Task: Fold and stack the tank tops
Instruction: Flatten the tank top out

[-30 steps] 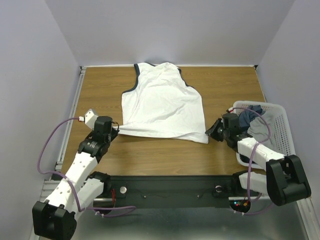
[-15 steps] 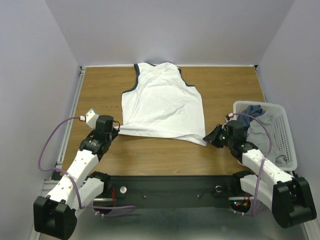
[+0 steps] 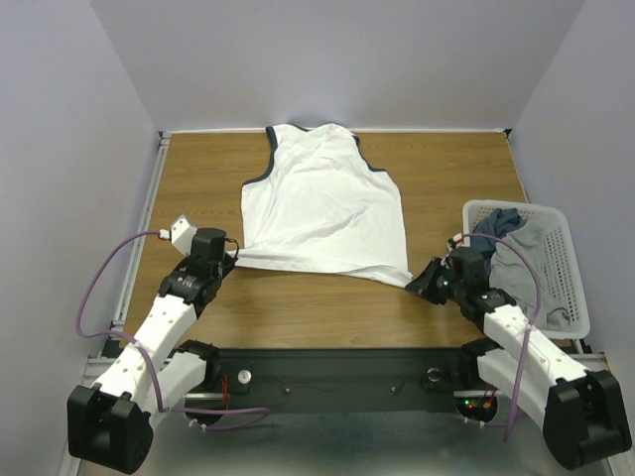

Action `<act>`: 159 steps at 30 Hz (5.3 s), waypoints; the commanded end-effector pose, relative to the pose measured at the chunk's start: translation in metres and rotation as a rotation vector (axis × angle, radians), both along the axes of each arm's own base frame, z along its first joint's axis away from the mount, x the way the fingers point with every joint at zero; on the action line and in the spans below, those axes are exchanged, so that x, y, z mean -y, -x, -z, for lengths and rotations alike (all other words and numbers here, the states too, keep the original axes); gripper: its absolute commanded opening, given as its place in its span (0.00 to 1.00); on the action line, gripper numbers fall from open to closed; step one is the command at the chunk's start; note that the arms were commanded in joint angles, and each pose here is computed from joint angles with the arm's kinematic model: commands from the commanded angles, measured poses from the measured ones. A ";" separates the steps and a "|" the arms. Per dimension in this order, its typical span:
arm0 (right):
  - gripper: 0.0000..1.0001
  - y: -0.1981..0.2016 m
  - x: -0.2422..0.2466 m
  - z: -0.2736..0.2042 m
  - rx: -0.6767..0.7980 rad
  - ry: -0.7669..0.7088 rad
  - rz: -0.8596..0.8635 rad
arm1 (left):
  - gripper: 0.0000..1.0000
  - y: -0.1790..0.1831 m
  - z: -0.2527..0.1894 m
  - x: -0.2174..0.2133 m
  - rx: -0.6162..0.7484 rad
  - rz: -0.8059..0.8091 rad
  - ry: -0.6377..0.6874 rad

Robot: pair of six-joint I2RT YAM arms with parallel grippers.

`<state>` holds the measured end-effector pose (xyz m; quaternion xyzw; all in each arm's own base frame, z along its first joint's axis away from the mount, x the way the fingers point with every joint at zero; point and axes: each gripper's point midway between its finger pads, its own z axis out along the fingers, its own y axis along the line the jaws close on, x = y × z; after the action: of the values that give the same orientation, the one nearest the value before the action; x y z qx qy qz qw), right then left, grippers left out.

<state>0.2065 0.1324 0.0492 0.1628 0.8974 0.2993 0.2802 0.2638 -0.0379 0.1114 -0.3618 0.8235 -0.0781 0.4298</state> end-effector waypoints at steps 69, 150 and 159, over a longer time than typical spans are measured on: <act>0.44 0.026 -0.009 0.020 -0.149 0.336 0.073 | 0.00 -0.022 -0.041 -0.009 0.187 0.025 -0.089; 0.00 -0.325 0.016 -0.511 1.006 -0.009 0.234 | 0.00 -0.196 -0.500 0.084 1.142 0.527 0.288; 0.00 -0.331 0.065 -0.594 1.396 -0.146 0.316 | 0.00 -0.200 -0.582 0.075 1.559 0.732 0.360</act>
<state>0.6293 0.0574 0.4492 0.1681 0.6689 0.2812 0.6672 0.5859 -0.1294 0.5595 -0.1058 0.5178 -0.5163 0.6739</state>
